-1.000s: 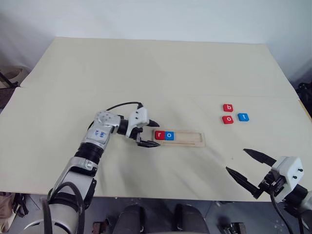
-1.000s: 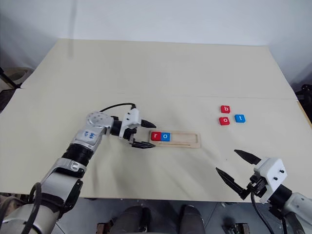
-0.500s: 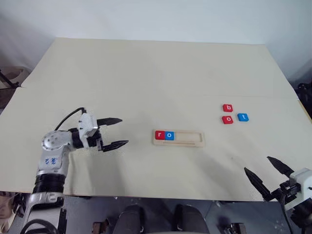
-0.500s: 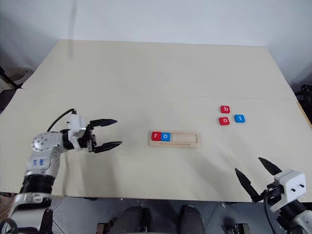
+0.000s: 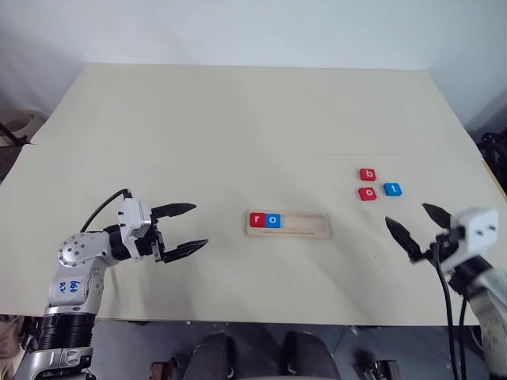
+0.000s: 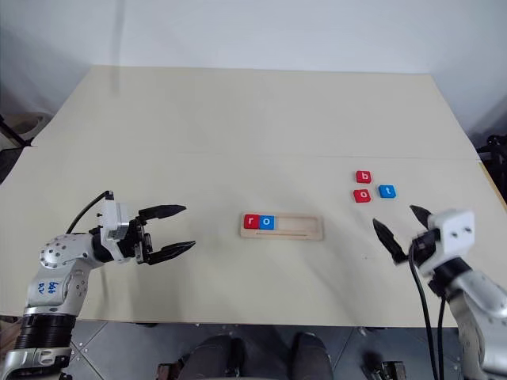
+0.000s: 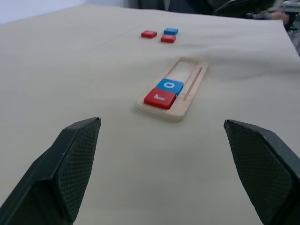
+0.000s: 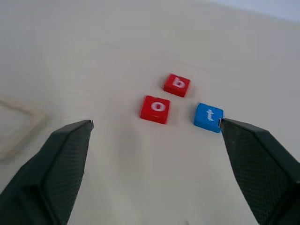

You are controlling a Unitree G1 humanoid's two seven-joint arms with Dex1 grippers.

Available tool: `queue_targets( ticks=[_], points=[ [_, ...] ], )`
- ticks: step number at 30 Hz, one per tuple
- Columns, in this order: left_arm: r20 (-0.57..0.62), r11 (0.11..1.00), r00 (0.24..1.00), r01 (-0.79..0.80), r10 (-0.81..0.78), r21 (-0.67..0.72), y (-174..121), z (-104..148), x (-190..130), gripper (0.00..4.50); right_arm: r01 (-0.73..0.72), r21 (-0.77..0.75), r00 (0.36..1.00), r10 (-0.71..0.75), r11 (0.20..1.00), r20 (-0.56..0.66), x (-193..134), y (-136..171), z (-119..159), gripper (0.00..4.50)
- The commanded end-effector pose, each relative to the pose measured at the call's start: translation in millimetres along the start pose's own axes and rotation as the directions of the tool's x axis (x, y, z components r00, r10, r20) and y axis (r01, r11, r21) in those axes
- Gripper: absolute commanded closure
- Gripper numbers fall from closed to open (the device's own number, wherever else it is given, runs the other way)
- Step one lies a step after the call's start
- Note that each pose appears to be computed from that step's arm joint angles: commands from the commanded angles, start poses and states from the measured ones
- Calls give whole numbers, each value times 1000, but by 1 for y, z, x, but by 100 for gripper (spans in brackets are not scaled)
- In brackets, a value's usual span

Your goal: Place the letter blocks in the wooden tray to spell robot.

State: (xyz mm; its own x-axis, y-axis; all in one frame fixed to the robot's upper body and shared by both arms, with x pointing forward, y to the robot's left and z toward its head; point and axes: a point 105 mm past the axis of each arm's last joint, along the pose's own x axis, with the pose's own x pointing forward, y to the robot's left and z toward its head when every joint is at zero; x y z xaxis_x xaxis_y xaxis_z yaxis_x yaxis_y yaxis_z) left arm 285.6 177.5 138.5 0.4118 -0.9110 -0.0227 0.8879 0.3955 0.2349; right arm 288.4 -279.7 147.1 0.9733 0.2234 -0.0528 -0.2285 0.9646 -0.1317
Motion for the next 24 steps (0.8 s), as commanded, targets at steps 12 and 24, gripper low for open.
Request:
queue_targets(
  ticks=[12,24],
  points=[
    [68,999,998,5,-7,37,-5,14,20,3,143,31,968,-133,989,-214,65,-10,15,0],
    [76,998,997,-17,13,60,-1,15,24,3,146,44,969,-134,988,-207,72,-6,26,0]
  ],
)
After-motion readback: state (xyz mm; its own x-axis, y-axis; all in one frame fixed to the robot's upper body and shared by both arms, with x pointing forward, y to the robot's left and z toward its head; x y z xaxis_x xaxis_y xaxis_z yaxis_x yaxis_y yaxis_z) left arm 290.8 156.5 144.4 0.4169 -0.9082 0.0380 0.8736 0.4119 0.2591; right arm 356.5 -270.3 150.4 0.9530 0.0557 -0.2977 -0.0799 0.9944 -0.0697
